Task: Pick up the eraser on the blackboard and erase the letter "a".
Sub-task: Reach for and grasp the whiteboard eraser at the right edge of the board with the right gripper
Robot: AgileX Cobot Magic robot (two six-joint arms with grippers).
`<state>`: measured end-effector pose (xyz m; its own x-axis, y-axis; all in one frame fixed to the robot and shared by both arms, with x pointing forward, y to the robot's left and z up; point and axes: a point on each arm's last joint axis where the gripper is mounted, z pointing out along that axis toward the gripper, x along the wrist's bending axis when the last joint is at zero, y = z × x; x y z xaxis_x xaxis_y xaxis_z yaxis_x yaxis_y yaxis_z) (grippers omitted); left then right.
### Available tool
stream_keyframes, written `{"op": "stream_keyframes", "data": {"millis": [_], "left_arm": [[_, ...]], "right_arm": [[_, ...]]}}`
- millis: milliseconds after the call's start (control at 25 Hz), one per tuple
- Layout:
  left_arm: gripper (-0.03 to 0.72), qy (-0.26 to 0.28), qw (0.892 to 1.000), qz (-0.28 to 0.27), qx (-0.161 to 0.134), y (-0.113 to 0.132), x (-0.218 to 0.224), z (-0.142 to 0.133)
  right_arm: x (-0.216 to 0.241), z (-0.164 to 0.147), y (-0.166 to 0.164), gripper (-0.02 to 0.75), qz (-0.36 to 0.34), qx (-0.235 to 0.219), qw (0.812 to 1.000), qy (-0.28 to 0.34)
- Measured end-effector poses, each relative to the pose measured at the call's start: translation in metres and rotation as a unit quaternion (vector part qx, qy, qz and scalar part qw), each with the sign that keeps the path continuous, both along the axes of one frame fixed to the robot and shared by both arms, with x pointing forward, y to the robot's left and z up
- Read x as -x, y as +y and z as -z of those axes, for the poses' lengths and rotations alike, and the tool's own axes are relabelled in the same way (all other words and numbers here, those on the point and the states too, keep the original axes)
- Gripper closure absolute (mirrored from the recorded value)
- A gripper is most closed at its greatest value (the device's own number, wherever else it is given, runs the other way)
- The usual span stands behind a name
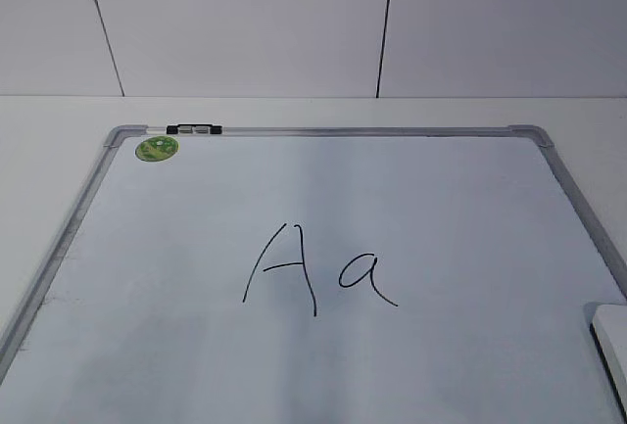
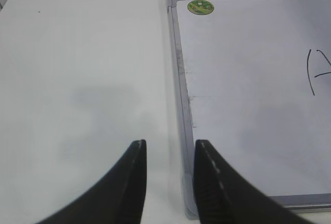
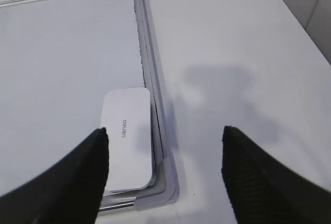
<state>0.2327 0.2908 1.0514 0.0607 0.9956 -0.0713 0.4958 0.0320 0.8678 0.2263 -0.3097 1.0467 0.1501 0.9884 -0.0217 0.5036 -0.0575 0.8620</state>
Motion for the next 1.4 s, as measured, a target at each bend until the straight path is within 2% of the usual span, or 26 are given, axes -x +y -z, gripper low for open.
{"op": "stream_keyframes", "data": {"millis": [1160,1400], "left_arm": [[0.454,0.0,1.0,0.0,0.0,0.0,0.0,0.0],[0.454,0.0,1.0,0.0,0.0,0.0,0.0,0.0]], "right_arm": [[0.0,0.0,0.0,0.208,0.0,0.0,1.0,0.0],[0.0,0.0,0.0003,0.086,-0.001,-0.002,1.0,0.0]]}}
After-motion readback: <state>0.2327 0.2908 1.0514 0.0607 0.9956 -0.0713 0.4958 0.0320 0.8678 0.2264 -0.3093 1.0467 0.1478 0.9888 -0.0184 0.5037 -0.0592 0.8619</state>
